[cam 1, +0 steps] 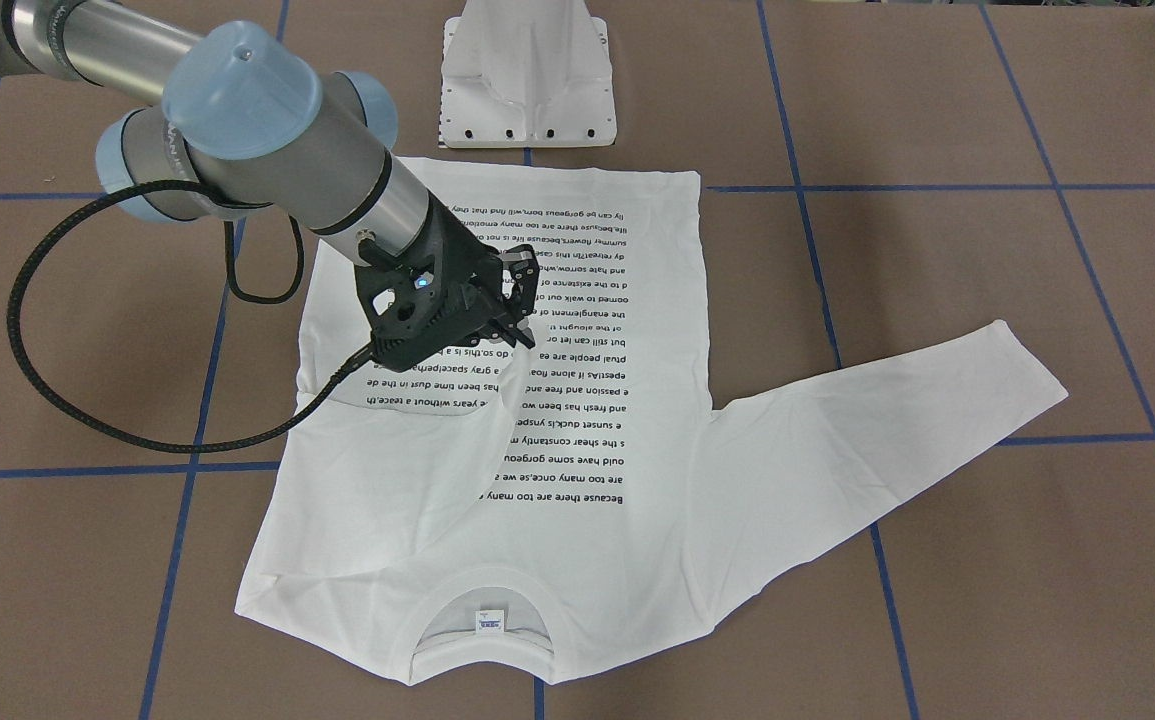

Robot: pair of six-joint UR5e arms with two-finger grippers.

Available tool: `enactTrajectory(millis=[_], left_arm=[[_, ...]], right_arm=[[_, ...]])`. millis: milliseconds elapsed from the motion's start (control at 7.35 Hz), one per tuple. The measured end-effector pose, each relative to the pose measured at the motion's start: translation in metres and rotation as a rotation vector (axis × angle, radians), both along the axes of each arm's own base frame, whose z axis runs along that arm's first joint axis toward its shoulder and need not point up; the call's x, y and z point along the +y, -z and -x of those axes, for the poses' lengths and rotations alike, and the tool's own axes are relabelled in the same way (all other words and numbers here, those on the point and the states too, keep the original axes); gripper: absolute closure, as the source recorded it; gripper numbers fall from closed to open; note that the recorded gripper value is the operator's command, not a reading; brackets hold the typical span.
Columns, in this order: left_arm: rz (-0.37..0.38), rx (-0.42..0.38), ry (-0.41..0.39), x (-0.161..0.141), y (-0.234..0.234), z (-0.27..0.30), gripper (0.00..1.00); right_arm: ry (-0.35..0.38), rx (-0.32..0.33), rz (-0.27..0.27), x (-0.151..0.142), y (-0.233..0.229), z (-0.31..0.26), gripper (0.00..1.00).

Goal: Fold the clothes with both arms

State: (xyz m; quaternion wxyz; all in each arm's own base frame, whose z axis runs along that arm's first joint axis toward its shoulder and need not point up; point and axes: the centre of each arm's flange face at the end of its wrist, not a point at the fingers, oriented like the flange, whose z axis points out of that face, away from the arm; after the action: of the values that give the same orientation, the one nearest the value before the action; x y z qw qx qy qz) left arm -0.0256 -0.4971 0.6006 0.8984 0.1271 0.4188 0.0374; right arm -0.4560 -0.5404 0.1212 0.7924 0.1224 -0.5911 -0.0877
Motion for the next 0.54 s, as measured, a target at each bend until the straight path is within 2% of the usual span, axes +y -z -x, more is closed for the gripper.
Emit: enactTrajectory(millis=[544], left_arm=[[0.012,-0.001,-0.001,-0.008,-0.007,-0.001,0.0]], right_arm=[[0.046,-0.032,0.043,0.039,0.013,0.029,1.0]])
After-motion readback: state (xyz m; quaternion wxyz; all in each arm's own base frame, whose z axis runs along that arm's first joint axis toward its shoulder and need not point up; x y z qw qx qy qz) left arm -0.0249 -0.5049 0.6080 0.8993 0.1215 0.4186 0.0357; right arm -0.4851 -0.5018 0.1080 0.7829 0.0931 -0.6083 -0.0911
